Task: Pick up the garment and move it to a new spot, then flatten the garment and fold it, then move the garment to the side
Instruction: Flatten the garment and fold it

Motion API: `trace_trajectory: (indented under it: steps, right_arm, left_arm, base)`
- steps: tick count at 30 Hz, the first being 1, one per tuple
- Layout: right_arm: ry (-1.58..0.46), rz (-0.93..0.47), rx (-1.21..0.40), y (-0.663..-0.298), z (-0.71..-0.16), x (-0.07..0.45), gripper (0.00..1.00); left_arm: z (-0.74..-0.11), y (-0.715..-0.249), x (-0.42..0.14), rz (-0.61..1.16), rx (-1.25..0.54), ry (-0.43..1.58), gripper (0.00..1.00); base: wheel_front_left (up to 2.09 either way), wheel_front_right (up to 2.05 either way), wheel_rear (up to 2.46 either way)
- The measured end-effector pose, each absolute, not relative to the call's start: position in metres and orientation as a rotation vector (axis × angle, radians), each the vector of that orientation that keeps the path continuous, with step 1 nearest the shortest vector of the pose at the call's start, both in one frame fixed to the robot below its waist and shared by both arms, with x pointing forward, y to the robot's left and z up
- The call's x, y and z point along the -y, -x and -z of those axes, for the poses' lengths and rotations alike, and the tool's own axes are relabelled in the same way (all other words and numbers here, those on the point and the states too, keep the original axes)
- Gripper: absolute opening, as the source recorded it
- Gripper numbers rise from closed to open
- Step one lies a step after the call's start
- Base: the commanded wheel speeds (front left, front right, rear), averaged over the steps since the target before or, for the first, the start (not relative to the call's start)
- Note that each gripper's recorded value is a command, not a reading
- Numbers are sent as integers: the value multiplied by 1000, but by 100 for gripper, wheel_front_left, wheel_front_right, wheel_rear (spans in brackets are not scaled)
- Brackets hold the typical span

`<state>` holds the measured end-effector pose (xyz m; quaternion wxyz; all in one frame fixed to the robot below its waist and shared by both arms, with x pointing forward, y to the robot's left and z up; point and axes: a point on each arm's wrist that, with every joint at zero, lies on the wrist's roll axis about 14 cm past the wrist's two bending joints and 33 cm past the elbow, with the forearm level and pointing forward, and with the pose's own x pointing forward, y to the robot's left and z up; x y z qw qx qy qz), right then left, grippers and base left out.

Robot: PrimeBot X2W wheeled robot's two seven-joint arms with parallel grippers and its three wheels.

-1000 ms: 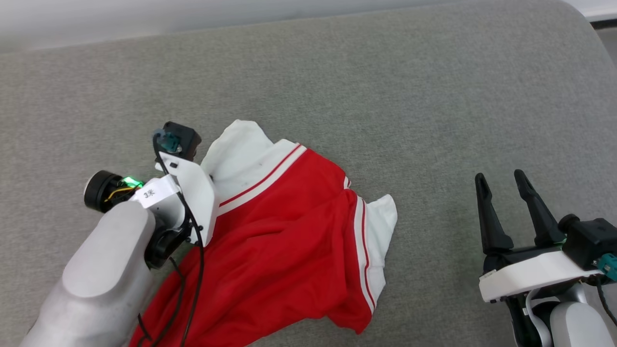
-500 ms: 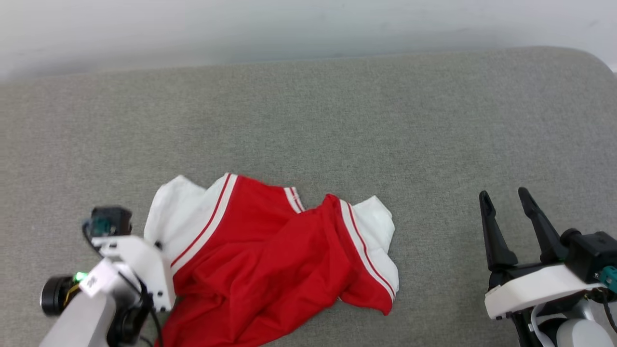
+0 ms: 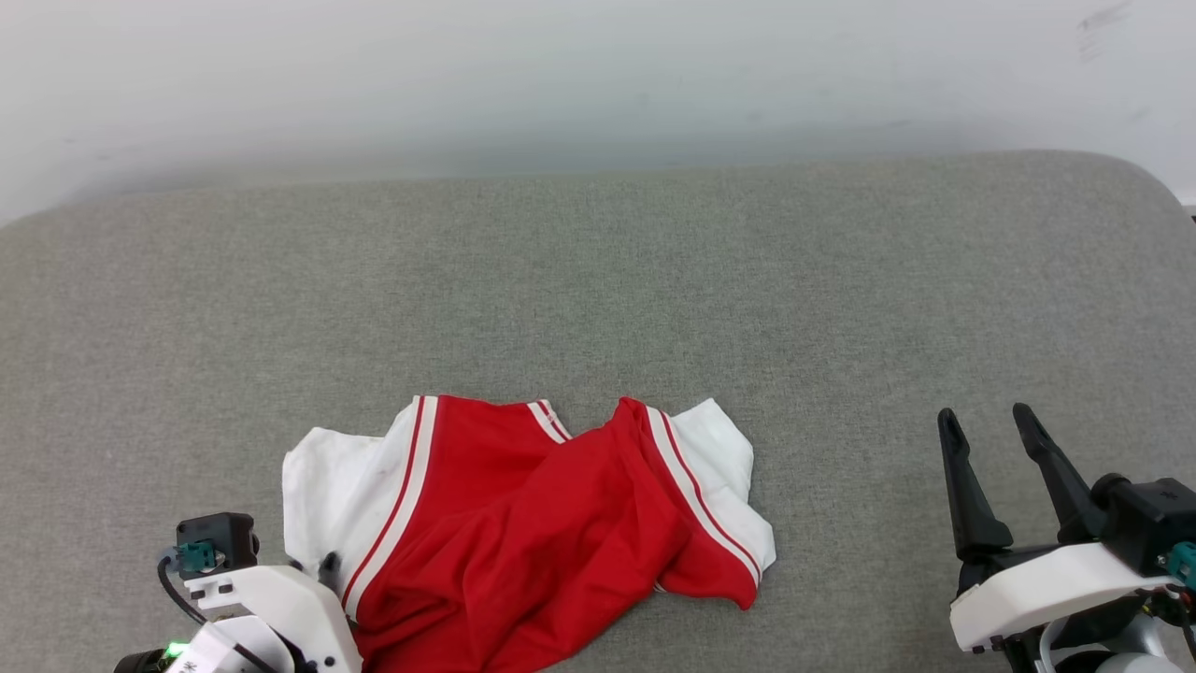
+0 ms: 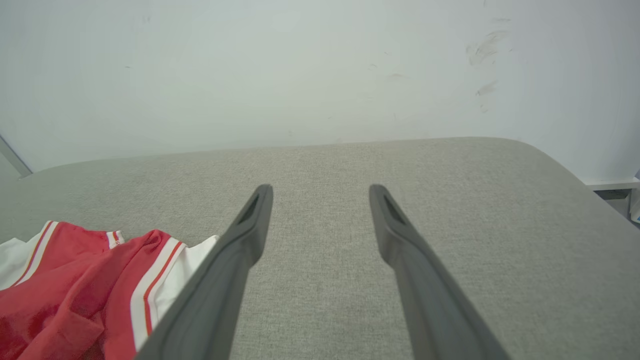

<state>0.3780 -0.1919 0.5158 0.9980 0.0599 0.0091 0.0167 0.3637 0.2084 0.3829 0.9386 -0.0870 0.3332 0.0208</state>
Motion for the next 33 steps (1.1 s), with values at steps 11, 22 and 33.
trace_trajectory:
  steps: [11, 22, 33]
  right_arm:
    - [-121, -33, -4, -372, -526, 193, 100]
    - [-177, -73, -298, -377, -463, 179, 100]
    - [-81, -359, -616, -418, -425, 123, 100]
  left_arm:
    - [-463, -399, -201, -32, -227, 183, 100]
    - [-518, -402, -187, 0, 29, 169, 100]
    - [-515, -402, -195, -55, 50, 173, 100]
  base:
    - [0, 0, 0]
    - [0, 0, 0]
    - [0, 0, 0]
